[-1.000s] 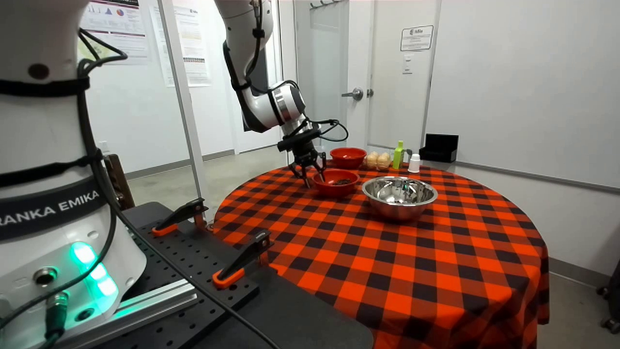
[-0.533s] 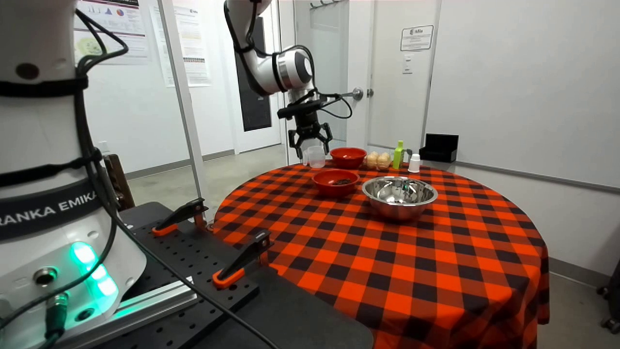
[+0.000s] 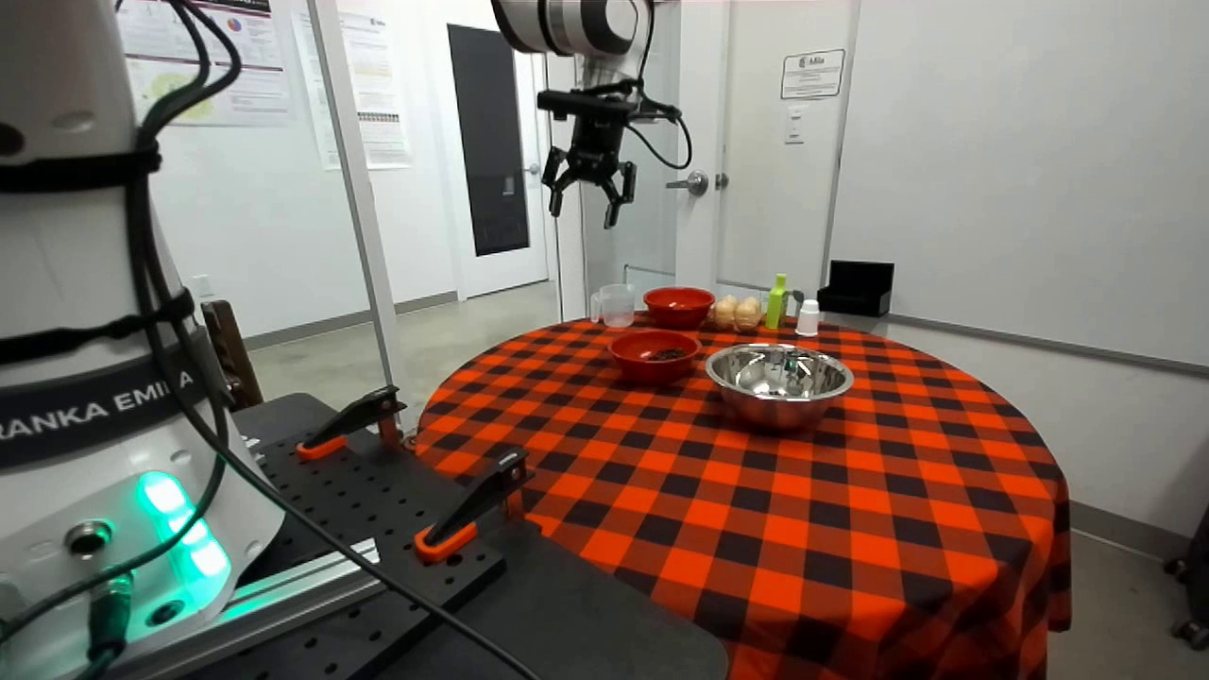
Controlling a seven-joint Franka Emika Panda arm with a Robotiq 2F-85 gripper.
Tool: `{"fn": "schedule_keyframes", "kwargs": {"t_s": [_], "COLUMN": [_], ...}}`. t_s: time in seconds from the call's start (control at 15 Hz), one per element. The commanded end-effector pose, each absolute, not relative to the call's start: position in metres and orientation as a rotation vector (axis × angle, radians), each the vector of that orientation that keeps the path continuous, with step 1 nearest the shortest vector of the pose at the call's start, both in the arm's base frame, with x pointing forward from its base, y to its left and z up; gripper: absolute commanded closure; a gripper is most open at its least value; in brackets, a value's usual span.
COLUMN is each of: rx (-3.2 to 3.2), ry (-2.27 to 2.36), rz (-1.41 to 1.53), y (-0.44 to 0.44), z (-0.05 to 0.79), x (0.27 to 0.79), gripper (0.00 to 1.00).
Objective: Pour some contents from the red bowl into the silver bowl
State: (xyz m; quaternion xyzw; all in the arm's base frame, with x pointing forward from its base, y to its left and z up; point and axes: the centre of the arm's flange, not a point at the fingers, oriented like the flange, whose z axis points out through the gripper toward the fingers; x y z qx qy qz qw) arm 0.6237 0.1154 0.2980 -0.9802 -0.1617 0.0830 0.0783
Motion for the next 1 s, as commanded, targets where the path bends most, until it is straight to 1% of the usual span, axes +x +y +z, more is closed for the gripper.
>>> {"fn": "schedule_keyframes", "kwargs": {"t_s": [0.0, 0.53, 0.6, 0.93], "rx": [-2.886, -2.986, -2.981, -2.983], "ry": [-0.398, -0.014, -0.12, -0.113], "rz": [0.307, 0.245, 0.28, 0.286], "y": [0.089, 0.041, 0.047, 0.047], "z": [0.343, 0.393, 0.38, 0.378], "x": [0.58, 0.513, 0.544, 0.54], "gripper": [0.0, 0.0, 0.0, 0.0]}}
